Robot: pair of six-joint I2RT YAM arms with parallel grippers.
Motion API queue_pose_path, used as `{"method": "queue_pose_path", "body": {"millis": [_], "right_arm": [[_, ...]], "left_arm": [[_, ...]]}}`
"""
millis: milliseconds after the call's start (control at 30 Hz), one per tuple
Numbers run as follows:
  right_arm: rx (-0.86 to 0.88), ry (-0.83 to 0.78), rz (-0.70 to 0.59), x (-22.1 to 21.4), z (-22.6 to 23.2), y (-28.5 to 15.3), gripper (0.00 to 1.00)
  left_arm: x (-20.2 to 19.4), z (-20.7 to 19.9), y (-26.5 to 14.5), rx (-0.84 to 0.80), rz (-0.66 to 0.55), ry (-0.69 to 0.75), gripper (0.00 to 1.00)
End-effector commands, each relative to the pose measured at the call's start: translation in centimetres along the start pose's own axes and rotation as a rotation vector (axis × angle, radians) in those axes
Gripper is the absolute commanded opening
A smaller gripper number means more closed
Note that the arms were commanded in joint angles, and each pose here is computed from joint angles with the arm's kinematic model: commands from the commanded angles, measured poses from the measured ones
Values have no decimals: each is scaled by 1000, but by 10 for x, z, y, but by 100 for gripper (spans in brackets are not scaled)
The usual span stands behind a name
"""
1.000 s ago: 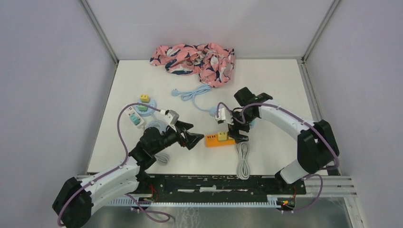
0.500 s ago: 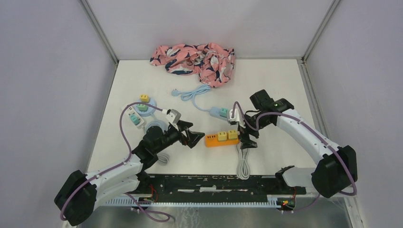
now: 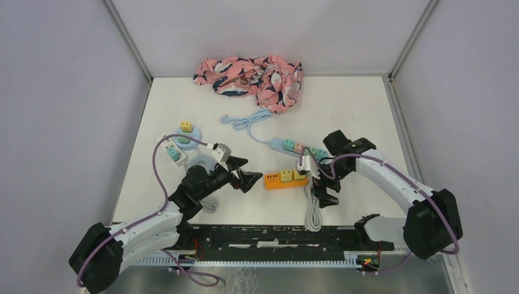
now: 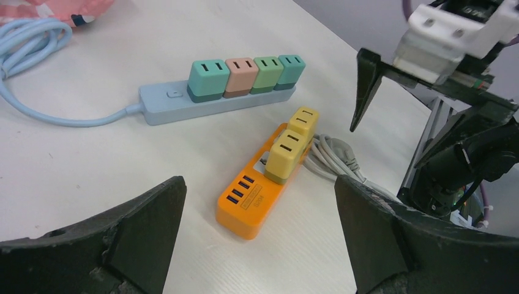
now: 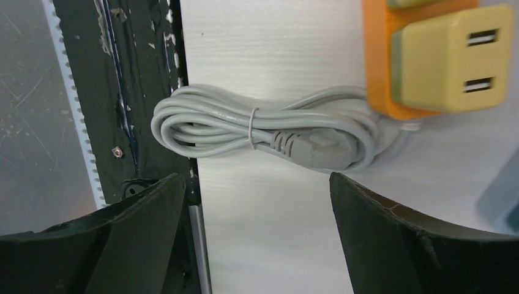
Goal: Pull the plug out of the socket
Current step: Move the socket to the center of the board.
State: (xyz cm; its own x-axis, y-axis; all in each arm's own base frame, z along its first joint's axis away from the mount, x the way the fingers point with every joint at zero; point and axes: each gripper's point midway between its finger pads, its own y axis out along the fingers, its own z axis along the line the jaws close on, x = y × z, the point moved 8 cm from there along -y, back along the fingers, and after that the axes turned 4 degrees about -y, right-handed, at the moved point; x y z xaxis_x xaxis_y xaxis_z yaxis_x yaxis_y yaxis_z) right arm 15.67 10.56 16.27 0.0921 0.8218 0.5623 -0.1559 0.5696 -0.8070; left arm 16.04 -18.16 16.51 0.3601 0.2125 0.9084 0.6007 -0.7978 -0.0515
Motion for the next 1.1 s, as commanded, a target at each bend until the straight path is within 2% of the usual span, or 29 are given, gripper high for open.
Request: {"method": "queue_pose_path", "body": {"millis": [0,100,267,400,467,533,633,800,933,1067], "right_arm": [[-56,-17,29,-8,-11,16,95],[-132,-4,74,-9,-25,21,95],[-81,18,56,5,-22,24,88],[9,-186,-140,31,8,17,86],[86,-226,-148,44,15,23,72],[151,-297,-117,53,23,36,54],[177,-374,-29,55,31,58,39],[95,-399,120,41,21,75,18],[63,-424,209,26,17,76,13],[14,-441,321,10,16,66,12]], "left_arm": [[12,-9,-2,-96,-103,111,97],[13,-12,-3,-112,-107,96,95],[6,-11,-9,-96,-114,45,93],[3,-6,-10,-45,-128,19,93],[2,-3,-8,-18,-126,16,92],[4,-2,-4,-4,-116,18,91],[8,-3,2,1,-91,10,89],[3,-3,3,2,-66,-36,88],[-2,-1,2,10,-60,-52,88],[2,-3,3,4,-64,-37,88]]}}
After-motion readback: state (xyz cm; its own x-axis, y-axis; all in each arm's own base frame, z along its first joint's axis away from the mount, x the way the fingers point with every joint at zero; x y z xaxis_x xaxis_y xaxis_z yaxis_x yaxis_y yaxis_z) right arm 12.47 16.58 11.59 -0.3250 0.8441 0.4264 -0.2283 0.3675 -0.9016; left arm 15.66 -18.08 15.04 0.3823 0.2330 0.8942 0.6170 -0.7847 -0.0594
